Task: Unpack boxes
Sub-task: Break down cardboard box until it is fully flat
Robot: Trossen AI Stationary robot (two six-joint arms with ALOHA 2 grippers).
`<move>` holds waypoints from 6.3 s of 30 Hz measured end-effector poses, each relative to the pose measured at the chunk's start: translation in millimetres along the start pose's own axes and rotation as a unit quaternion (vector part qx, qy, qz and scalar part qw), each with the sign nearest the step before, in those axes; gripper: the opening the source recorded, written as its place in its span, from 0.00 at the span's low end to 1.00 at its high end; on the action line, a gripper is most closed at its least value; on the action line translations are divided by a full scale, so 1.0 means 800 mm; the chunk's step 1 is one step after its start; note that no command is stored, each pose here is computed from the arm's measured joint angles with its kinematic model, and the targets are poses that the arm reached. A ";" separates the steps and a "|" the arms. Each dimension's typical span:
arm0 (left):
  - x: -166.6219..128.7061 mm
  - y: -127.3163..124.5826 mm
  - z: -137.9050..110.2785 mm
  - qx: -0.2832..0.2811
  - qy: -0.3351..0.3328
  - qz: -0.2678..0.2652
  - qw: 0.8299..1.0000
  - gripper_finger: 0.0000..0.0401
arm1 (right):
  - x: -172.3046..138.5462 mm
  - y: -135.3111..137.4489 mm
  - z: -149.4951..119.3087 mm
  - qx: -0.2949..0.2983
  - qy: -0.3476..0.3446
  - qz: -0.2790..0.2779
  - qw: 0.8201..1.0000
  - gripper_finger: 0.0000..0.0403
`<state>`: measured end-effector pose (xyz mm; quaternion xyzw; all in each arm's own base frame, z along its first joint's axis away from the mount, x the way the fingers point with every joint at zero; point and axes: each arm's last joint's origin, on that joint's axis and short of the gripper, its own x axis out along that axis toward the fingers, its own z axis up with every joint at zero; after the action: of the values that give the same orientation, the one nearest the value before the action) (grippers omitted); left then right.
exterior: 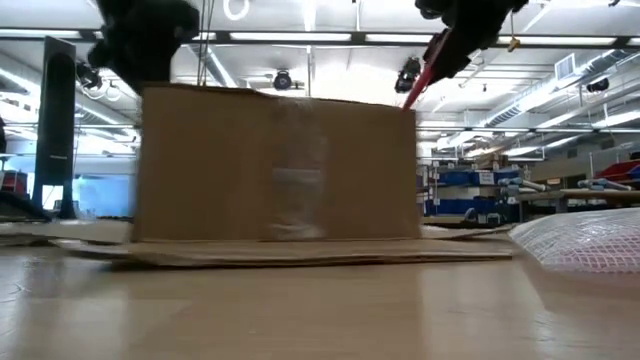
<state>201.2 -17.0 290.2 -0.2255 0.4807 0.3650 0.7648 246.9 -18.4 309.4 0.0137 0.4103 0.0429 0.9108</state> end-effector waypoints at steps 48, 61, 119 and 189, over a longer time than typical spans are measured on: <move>-0.104 0.014 0.082 0.116 -0.054 -0.198 0.972 0.39 | 0.010 0.026 -0.005 0.190 0.044 0.023 0.980 0.33; -0.014 0.148 0.214 0.118 -0.132 0.018 0.984 0.39 | 0.074 0.027 -0.003 0.395 0.097 -0.001 0.914 0.33; 0.114 0.206 0.216 0.017 0.109 -0.027 0.994 0.39 | 0.048 -0.031 -0.033 0.466 0.161 -0.096 0.865 0.33; -0.039 0.027 -0.040 -0.136 0.228 -0.073 0.961 0.39 | 0.057 -0.076 -0.010 0.299 0.049 -0.077 0.950 0.33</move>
<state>157.9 -36.3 304.1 -0.4390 0.5707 0.3089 0.6214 275.0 -74.9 265.9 0.2517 0.4486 -0.1520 0.8440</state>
